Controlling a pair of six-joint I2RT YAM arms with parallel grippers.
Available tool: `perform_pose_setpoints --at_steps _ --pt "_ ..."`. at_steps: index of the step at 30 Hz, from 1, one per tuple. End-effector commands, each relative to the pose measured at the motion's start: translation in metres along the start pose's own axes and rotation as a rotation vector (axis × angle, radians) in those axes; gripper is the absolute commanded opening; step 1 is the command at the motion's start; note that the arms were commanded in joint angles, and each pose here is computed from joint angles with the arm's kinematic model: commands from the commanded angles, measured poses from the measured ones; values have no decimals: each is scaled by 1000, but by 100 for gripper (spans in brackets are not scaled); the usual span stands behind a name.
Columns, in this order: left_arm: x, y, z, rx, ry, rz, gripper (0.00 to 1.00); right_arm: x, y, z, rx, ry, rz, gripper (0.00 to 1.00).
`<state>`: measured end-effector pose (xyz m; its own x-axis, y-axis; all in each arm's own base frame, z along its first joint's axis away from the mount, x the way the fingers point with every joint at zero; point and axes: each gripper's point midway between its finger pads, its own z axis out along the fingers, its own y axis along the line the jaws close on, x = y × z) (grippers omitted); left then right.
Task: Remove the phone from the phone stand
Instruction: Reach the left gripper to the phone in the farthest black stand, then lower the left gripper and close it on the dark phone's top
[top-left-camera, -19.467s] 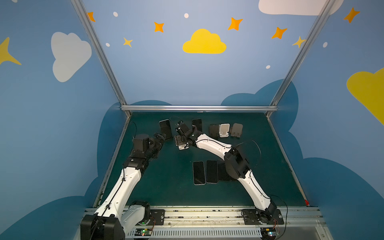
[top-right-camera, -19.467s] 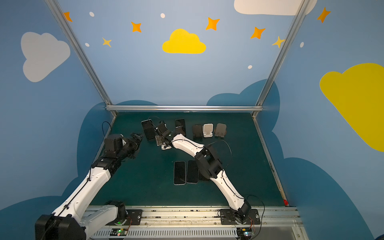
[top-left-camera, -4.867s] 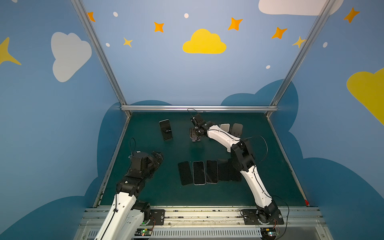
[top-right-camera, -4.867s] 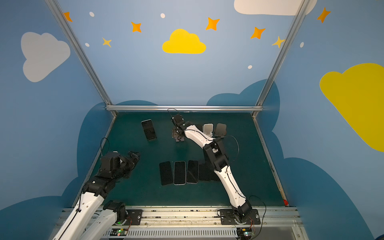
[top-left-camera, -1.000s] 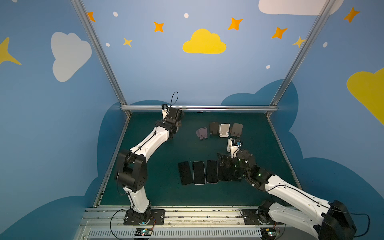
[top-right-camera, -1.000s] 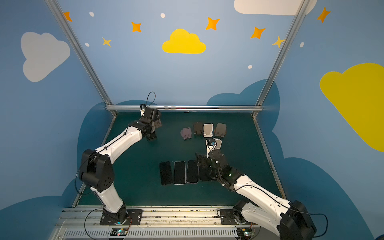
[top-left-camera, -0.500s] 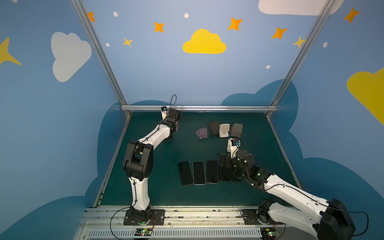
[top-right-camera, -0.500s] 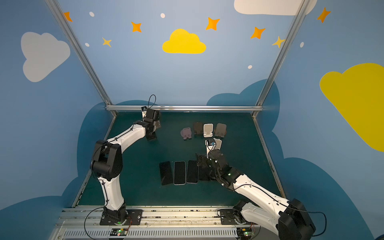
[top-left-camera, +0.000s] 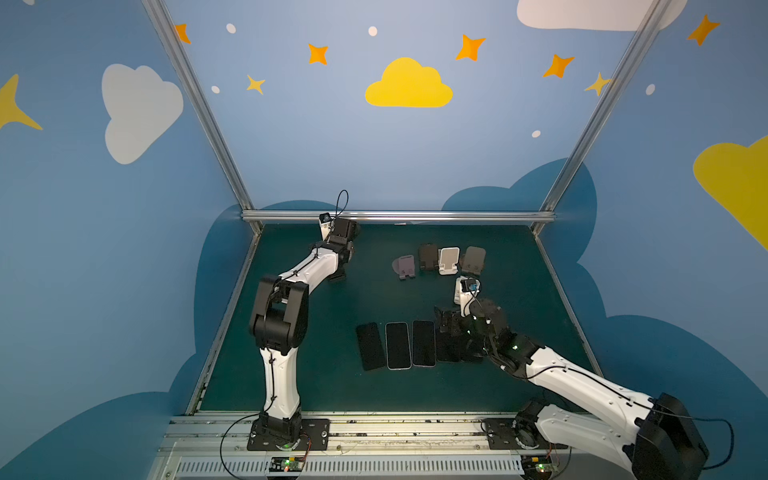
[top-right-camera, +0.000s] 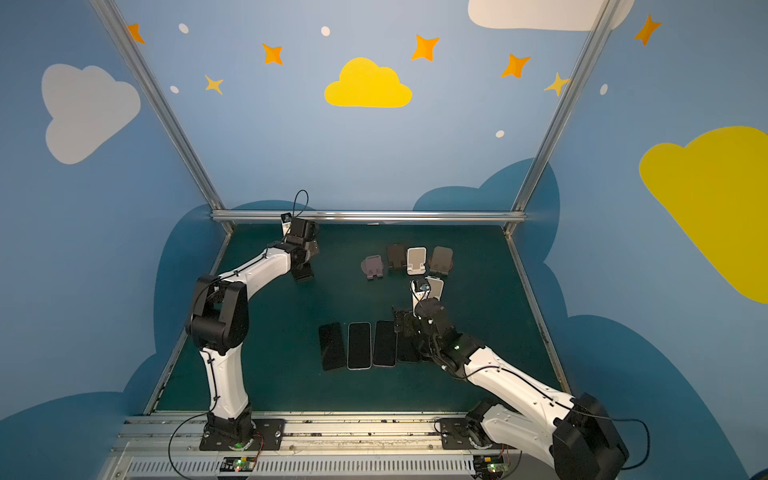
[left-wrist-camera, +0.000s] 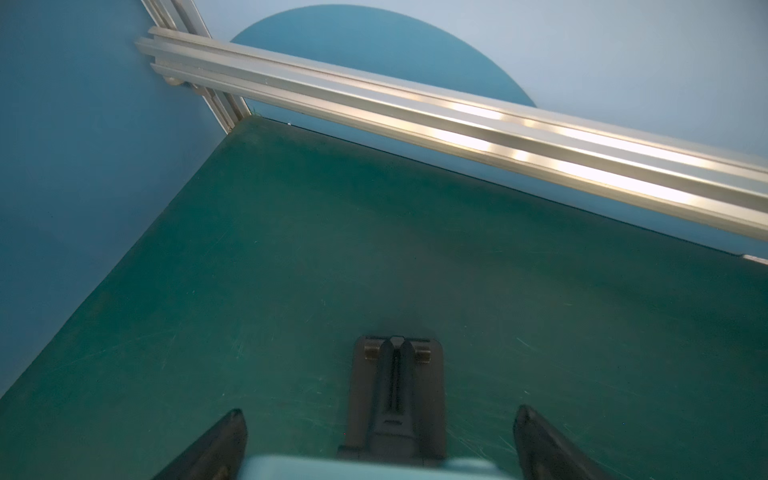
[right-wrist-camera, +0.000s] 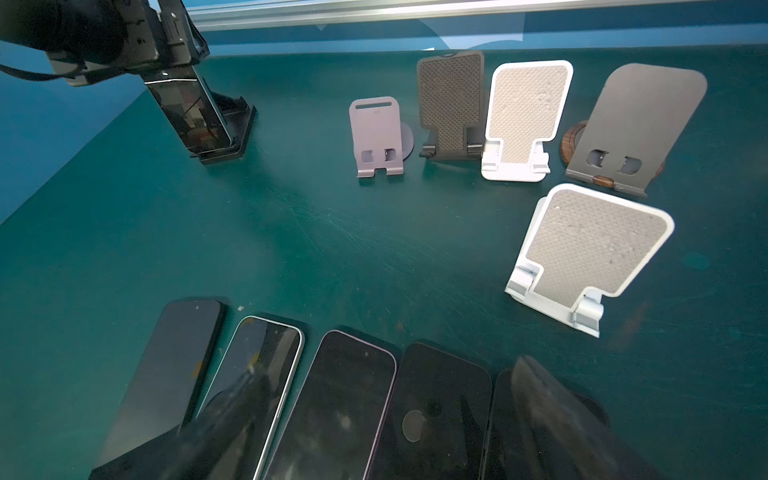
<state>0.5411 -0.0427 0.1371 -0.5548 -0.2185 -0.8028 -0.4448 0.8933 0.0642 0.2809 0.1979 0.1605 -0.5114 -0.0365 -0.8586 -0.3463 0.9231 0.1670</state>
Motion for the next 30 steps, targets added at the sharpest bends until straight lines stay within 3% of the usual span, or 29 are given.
perform_pose_setpoints --at_steps 1,11,30 --pt "-6 -4 6 2 -16 26 98 -2 -4 0 19 -5 -7 91" --pt "-3 -3 11 -11 -25 30 91 0 -4 3 27 4 -11 91" --pt "8 5 24 -32 -27 -3 89 3 -4 3 28 31 6 91"
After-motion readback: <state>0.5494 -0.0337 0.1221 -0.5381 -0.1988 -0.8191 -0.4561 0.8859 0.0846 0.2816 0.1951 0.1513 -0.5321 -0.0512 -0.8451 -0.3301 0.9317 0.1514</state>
